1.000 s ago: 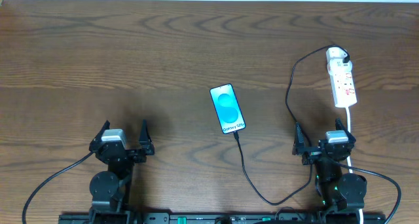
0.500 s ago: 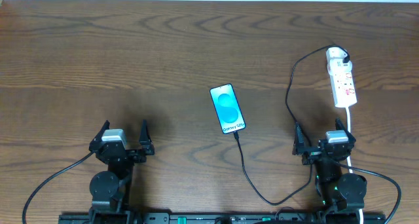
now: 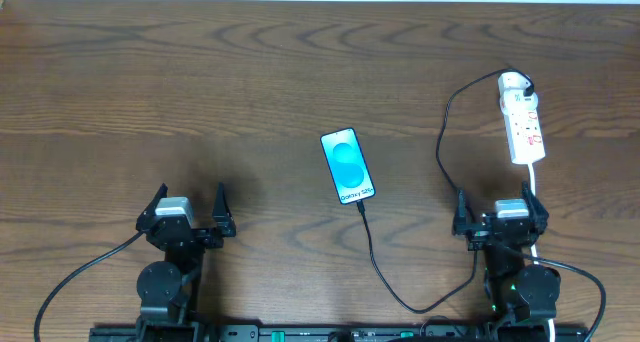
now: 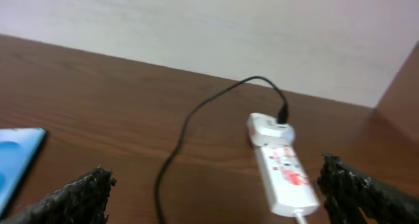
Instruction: Plug charger to phone and switch on socket
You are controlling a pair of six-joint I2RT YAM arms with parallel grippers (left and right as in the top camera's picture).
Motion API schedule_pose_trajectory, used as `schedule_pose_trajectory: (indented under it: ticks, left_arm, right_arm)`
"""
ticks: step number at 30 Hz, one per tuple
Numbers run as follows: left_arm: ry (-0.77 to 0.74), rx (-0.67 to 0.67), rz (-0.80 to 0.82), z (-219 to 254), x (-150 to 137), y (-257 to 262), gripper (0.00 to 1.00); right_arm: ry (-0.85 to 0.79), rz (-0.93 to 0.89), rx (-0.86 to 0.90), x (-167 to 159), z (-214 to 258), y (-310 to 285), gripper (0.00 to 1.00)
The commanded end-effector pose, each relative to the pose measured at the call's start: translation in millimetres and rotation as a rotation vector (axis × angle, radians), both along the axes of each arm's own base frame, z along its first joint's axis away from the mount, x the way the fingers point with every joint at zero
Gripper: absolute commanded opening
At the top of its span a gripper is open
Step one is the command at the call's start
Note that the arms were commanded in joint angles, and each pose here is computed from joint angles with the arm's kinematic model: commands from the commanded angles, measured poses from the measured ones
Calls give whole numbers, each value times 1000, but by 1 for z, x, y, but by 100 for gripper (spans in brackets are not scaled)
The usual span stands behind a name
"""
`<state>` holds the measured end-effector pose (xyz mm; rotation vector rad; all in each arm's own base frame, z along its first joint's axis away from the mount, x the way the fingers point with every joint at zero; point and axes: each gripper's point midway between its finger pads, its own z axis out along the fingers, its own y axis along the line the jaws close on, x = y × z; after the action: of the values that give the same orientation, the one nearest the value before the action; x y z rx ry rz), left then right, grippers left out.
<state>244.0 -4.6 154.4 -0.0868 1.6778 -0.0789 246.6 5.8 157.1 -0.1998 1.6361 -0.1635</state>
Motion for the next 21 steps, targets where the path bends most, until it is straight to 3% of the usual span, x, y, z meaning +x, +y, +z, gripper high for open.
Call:
schedule_pose_trajectory:
  ticks: [1,8,14,21]
  left_arm:
    - [49,24,-4,-18,0,0,98]
    - [49,24,-4,-18,0,0,98]
    - [49,24,-4,-18,0,0,98]
    - [49,24,-4,-18,0,0,98]
  right_arm:
    - [1,-37,-77,0,0,-8,99]
    - [3,-1,-66,0,-1,-1,99]
    - [12,24,182,0,-2,6,99]
    - [13,10,223,0,-2,4,99]
